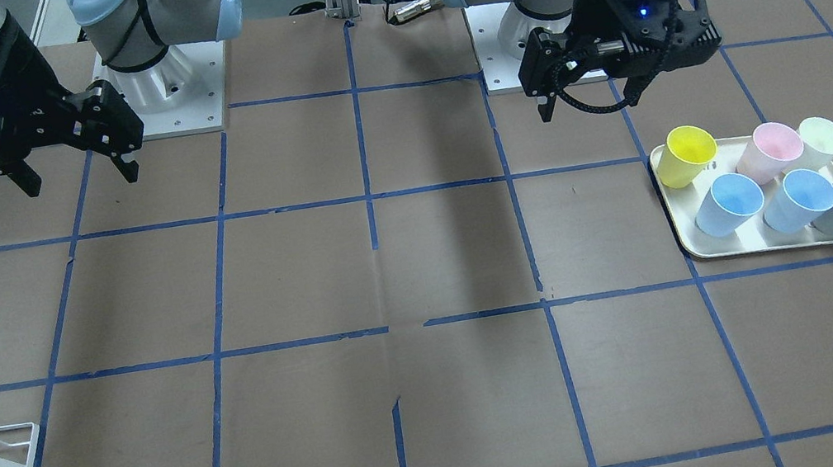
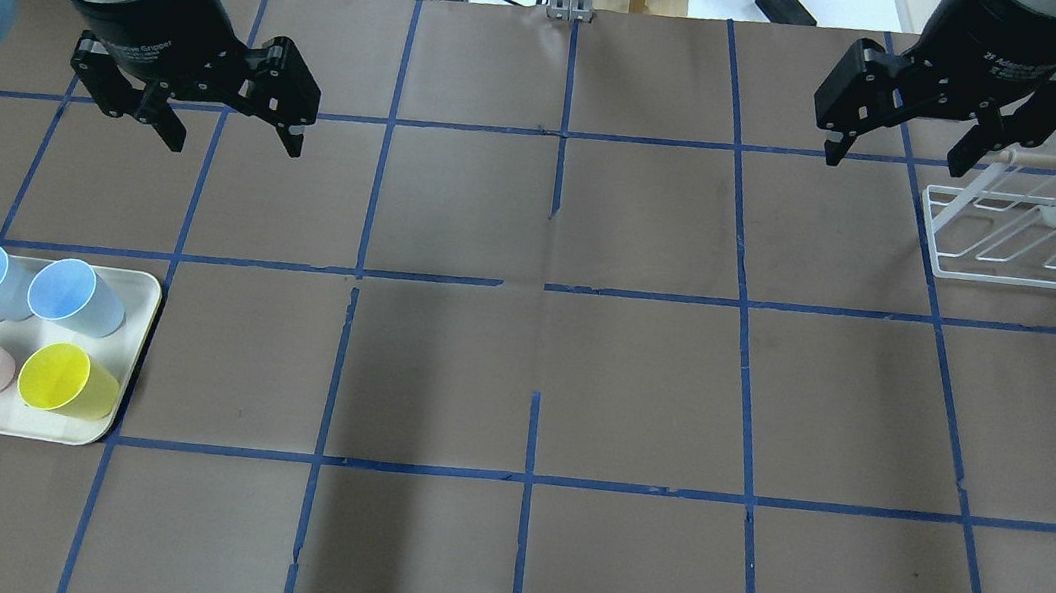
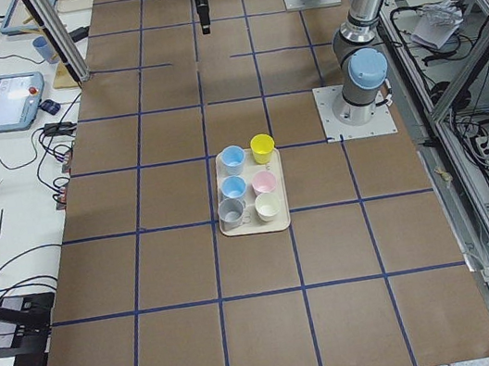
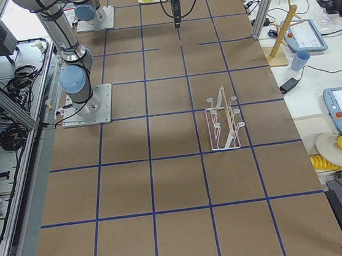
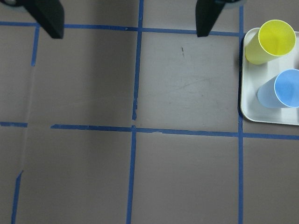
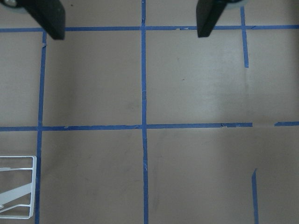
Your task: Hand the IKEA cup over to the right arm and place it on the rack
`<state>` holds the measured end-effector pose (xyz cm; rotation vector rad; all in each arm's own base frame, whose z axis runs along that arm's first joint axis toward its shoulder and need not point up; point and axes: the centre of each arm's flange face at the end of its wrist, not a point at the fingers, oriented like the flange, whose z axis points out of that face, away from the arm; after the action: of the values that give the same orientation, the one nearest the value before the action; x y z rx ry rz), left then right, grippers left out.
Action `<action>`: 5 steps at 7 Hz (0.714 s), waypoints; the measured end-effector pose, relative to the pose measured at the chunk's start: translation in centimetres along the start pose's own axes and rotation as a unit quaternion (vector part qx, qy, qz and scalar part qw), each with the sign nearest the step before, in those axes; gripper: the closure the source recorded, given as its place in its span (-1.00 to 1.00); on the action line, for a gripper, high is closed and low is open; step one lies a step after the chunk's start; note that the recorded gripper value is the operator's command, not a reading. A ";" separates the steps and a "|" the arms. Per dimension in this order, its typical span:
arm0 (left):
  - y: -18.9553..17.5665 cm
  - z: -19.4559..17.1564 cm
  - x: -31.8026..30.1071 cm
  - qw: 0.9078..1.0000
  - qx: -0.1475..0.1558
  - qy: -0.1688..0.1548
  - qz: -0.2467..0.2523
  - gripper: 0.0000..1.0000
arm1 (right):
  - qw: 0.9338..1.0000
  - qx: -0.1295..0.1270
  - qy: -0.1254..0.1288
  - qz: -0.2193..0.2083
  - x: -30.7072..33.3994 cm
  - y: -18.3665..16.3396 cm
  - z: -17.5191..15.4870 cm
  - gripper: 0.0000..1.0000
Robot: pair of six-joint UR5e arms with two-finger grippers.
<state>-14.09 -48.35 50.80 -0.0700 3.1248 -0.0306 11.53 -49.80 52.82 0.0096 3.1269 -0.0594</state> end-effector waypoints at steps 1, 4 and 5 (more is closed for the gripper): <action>-0.5 -0.1 0.1 1.000 0.001 -0.006 0.001 -1.00 | 1.000 0.000 0.000 0.000 0.0 0.0 0.0 -1.00; -1.9 -0.8 -0.3 1.000 0.006 -0.026 -0.002 -1.00 | 1.000 -0.001 0.000 0.000 0.0 0.1 0.1 -1.00; -1.8 -0.8 -0.3 1.000 0.006 -0.023 -0.002 -1.00 | 1.000 -0.001 0.000 0.000 0.0 0.1 0.1 -1.00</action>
<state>-13.73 -50.13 51.64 -0.0756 3.0790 -0.0461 11.54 -49.70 52.75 0.0098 3.1269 -0.0570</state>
